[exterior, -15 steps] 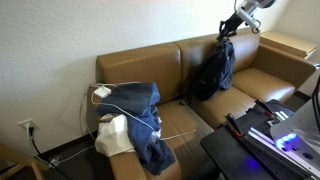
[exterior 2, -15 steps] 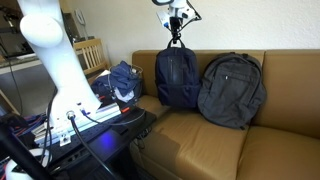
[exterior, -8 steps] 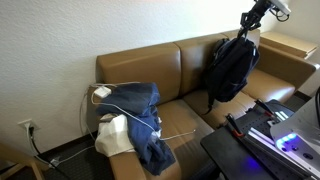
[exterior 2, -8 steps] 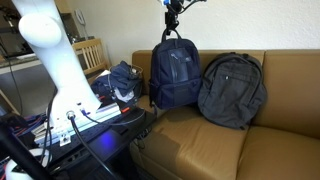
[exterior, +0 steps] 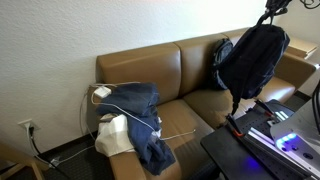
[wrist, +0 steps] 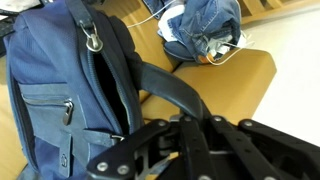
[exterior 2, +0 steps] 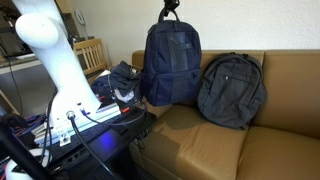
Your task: Put the left bag in front of the right bag
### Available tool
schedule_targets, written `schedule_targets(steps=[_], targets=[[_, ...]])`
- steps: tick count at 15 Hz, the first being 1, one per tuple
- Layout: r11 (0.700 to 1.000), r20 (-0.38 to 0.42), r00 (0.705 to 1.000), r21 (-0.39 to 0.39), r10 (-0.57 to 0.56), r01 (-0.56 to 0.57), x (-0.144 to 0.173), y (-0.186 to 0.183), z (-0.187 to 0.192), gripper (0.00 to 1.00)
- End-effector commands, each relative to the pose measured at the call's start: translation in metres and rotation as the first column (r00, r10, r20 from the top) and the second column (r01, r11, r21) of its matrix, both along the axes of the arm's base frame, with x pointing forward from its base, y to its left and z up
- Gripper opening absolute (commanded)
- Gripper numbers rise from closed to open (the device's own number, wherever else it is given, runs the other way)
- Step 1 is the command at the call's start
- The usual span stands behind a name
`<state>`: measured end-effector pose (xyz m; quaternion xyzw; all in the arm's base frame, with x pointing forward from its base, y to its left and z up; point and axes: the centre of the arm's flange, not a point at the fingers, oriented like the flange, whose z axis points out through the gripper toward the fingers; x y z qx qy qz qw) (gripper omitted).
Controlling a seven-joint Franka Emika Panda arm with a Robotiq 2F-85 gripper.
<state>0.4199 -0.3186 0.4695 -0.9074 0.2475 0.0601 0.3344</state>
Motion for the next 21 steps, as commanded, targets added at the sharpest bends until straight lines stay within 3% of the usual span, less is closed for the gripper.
schedule_targets(steps=[1, 4, 7, 9, 11, 12, 14, 18, 21], targets=[[0.983, 0.052, 0.982, 0.06, -0.179, 0.176, -0.019, -0.047, 0.075, 0.02], [0.938, 0.021, 0.937, -0.003, -0.348, 0.348, -0.034, -0.086, 0.109, 0.02], [0.87, -0.008, 0.876, -0.113, -0.483, 0.479, -0.032, -0.106, 0.15, 0.02], [0.815, -0.02, 0.827, -0.182, -0.562, 0.549, -0.017, -0.108, 0.165, 0.02], [0.752, -0.031, 0.774, -0.263, -0.633, 0.605, 0.01, -0.11, 0.153, 0.02], [0.719, -0.036, 0.747, -0.305, -0.664, 0.625, 0.025, -0.111, 0.139, 0.02], [0.656, -0.065, 0.693, -0.393, -0.718, 0.644, 0.069, -0.118, 0.076, 0.02], [0.545, -0.162, 0.556, -0.541, -0.815, 0.641, 0.127, -0.138, -0.07, 0.02], [0.48, -0.193, 0.478, -0.637, -0.857, 0.604, 0.151, -0.141, -0.154, 0.02]])
